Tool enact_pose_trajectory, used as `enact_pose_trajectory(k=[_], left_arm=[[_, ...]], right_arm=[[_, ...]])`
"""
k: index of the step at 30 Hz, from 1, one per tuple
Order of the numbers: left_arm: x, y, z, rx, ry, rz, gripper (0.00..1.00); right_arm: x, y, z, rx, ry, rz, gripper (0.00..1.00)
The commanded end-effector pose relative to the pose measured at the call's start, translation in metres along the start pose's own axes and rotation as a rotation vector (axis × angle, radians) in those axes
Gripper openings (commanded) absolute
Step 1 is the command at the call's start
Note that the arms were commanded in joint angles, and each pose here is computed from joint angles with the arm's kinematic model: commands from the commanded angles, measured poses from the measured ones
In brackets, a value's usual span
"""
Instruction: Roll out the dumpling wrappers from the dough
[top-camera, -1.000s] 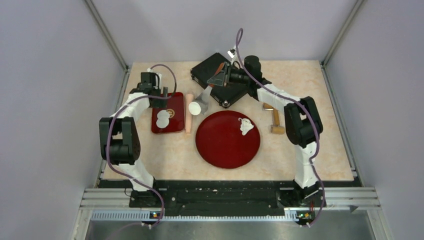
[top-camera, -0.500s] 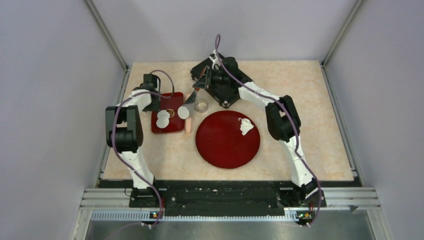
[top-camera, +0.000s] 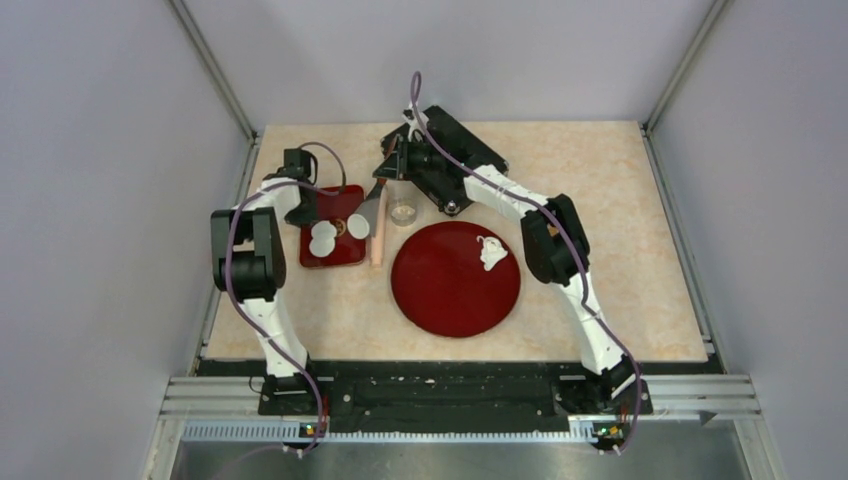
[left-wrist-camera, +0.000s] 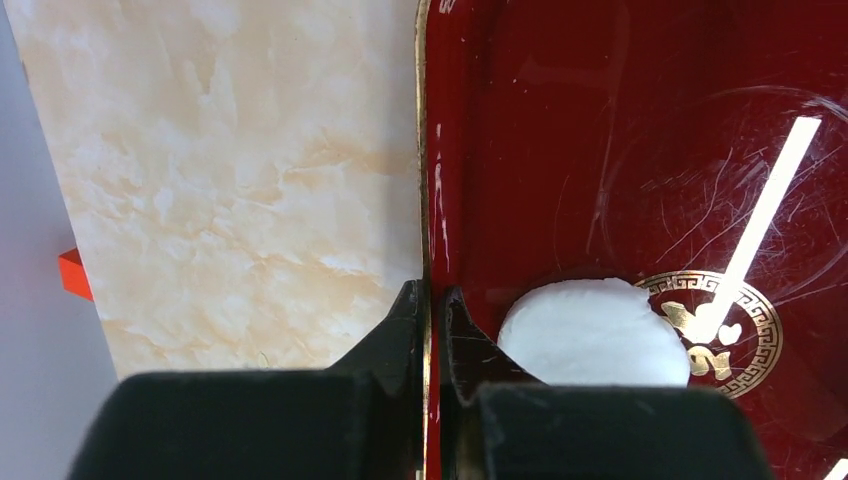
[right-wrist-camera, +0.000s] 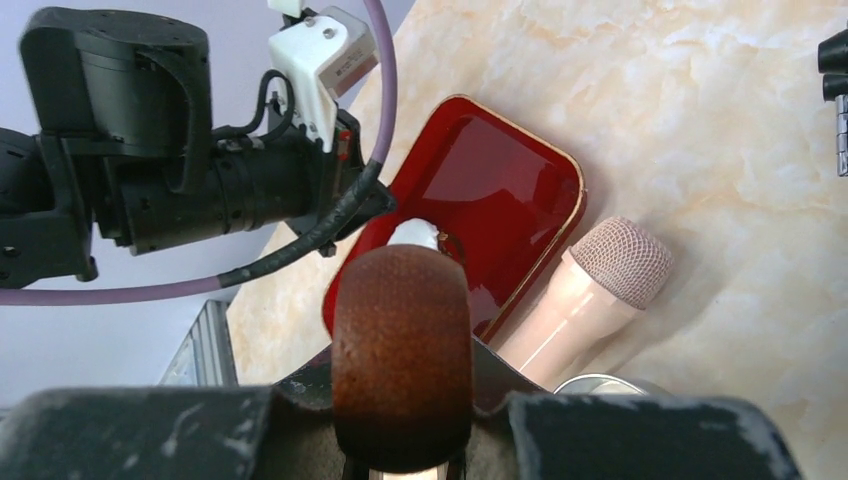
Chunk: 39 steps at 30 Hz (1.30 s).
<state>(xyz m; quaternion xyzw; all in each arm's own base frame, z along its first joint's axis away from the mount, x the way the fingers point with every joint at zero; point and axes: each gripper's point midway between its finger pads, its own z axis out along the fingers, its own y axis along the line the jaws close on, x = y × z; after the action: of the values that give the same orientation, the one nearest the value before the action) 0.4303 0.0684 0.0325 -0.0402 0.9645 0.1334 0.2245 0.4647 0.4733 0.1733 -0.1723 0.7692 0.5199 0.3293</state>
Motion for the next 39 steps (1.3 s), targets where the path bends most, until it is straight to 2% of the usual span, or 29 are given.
enact_pose_trajectory(k=[1, 8, 15, 21, 28, 39], left_arm=[[0.018, -0.009, -0.002, 0.062, 0.029, -0.003, 0.00], [0.039, -0.028, -0.020, 0.180, 0.012, 0.034, 0.00], [0.060, -0.039, -0.024, 0.215, 0.028, 0.088, 0.00], [0.063, -0.046, -0.027, 0.238, 0.021, 0.116, 0.00], [0.064, -0.050, -0.033, 0.259, 0.008, 0.142, 0.00], [0.065, -0.050, -0.035, 0.264, 0.008, 0.142, 0.00]], right_arm=[[-0.015, 0.024, 0.011, -0.030, -0.043, -0.090, 0.00], [-0.010, 0.025, 0.015, -0.027, -0.034, -0.084, 0.00], [-0.002, 0.038, 0.021, -0.065, -0.024, -0.051, 0.00], [0.008, 0.053, 0.028, -0.120, -0.010, -0.011, 0.00], [0.019, 0.050, 0.039, -0.120, 0.002, -0.009, 0.00], [0.021, 0.027, 0.047, -0.032, 0.001, -0.140, 0.00]])
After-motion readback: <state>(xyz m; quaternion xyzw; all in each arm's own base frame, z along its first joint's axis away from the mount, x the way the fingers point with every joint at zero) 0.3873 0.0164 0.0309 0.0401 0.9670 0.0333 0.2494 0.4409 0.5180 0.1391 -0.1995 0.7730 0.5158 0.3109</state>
